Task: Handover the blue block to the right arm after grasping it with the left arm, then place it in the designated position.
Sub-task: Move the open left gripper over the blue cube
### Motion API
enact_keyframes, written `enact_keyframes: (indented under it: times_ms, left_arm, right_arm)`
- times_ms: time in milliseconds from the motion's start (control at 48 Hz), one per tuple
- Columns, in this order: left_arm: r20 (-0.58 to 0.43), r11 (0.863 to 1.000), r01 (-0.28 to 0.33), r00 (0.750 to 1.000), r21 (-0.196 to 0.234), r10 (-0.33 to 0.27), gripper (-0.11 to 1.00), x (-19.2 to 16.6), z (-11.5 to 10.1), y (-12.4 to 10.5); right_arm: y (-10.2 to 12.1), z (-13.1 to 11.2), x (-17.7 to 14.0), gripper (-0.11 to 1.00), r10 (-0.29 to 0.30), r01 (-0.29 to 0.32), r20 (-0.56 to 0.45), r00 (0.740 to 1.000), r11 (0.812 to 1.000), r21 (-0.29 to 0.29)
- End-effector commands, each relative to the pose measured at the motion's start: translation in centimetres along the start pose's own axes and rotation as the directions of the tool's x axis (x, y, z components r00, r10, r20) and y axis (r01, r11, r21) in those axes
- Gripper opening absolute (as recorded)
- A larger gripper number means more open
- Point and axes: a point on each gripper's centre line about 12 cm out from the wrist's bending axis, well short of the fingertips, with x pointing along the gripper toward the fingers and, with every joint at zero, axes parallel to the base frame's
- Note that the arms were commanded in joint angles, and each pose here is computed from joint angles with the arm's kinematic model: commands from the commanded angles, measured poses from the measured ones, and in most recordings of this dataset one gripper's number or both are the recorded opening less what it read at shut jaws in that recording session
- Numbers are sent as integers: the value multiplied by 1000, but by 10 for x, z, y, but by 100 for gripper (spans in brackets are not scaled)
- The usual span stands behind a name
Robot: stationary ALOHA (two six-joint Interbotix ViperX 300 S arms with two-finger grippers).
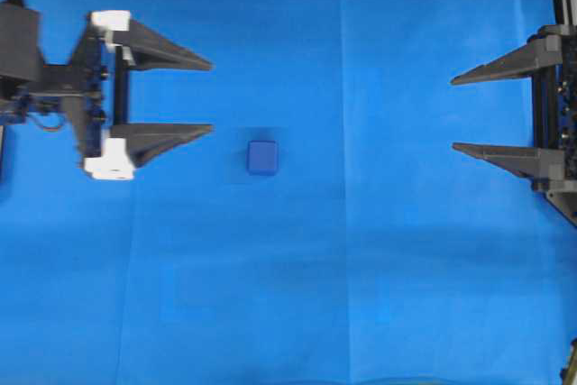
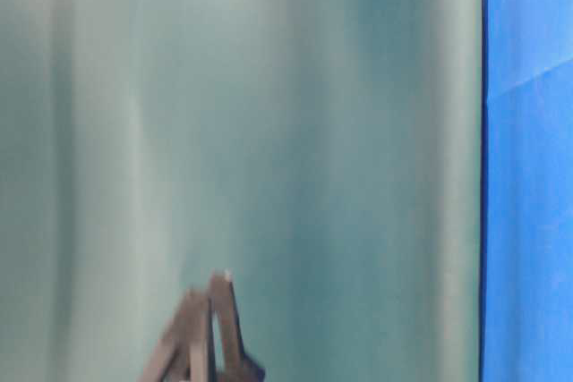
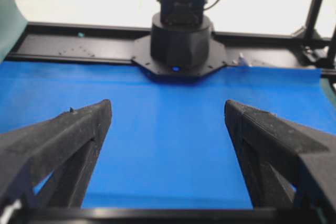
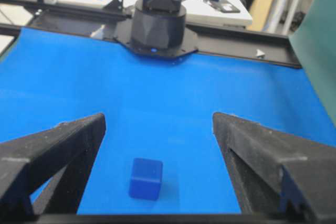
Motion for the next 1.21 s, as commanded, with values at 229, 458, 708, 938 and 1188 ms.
enact_keyframes:
  times_ms: [229,458,708,938,1188]
  left_arm:
    - [-17,1000,-1,1000,11,1,91,48,11,0]
    - [-83,1000,-4,997,-4,3,91,52,4,0]
    - [-268,1000,-8,963,-24,2,91,60,1,-2]
    - [-542,1000,-15,841,-20,2,91,70,7,-5]
    - [-709,1000,-3,705,-12,-6,91,83,24,-14]
  right_arm:
    - [0,14,4,98,1,-1,40,999,1000,2]
    - [0,14,4,98,1,-1,43,999,1000,2]
    - [0,16,4,98,1,-1,48,999,1000,2]
    - [0,16,4,98,1,-1,48,999,1000,0]
    - [0,15,5,98,1,-1,41,999,1000,0]
